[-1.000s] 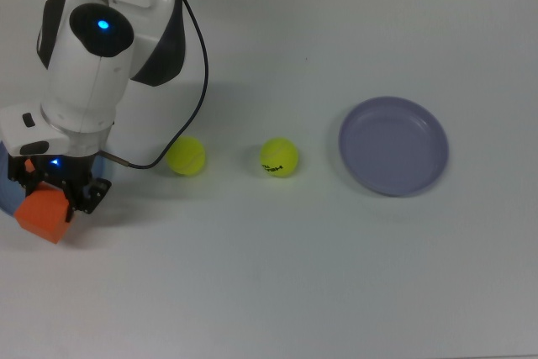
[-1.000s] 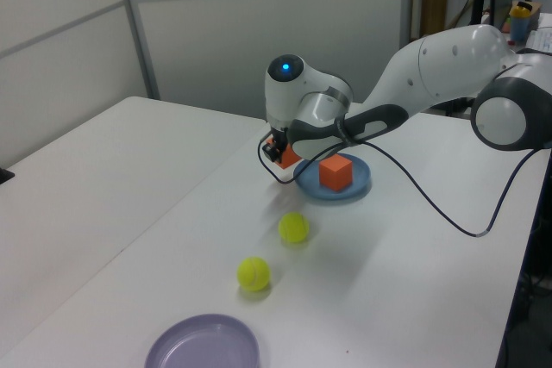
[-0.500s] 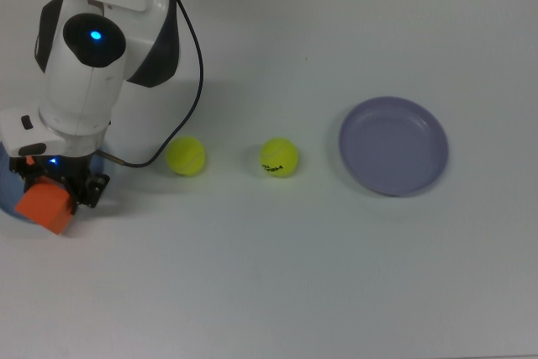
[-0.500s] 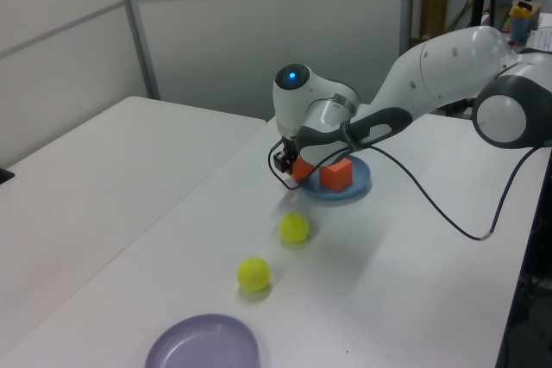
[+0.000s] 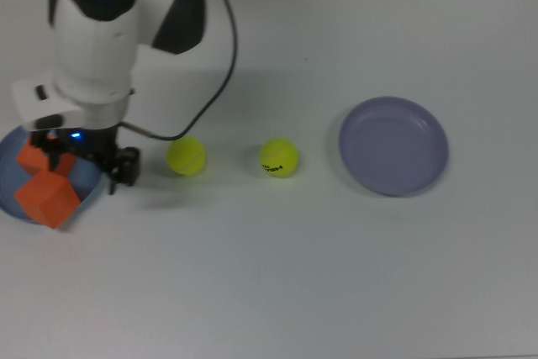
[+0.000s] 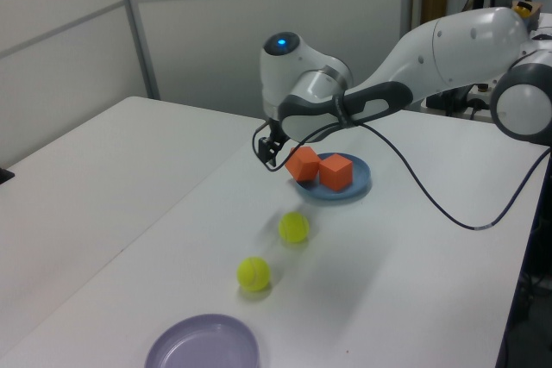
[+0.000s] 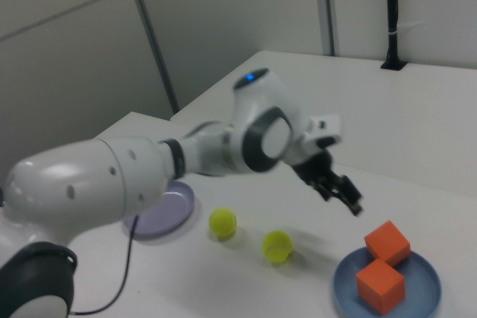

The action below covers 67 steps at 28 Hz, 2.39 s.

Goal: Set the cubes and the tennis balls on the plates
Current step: 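Move the gripper down to a yellow tennis ball and grasp it, then carry the tennis ball onto the lavender plate and release it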

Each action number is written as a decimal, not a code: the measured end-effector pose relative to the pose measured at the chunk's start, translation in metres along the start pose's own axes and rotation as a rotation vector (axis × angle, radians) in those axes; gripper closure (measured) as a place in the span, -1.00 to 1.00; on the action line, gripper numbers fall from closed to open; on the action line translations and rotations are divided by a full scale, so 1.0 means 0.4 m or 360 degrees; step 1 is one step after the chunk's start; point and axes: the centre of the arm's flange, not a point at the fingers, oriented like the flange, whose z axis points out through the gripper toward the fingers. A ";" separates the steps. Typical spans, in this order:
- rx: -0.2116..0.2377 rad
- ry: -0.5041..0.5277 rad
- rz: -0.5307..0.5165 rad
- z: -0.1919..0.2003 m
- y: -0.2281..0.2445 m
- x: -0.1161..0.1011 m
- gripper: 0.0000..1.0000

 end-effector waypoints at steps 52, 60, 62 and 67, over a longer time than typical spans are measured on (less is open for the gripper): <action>-0.0244 -0.0455 -0.0567 0.119 -0.322 -0.197 -0.38; -0.0054 -0.0281 -0.0637 -0.076 -0.466 -0.185 -0.37; -0.0005 -0.0240 -0.0687 -0.130 -0.523 -0.202 -0.37; 0.0089 -0.0172 -0.0831 -0.235 -0.669 -0.273 -0.37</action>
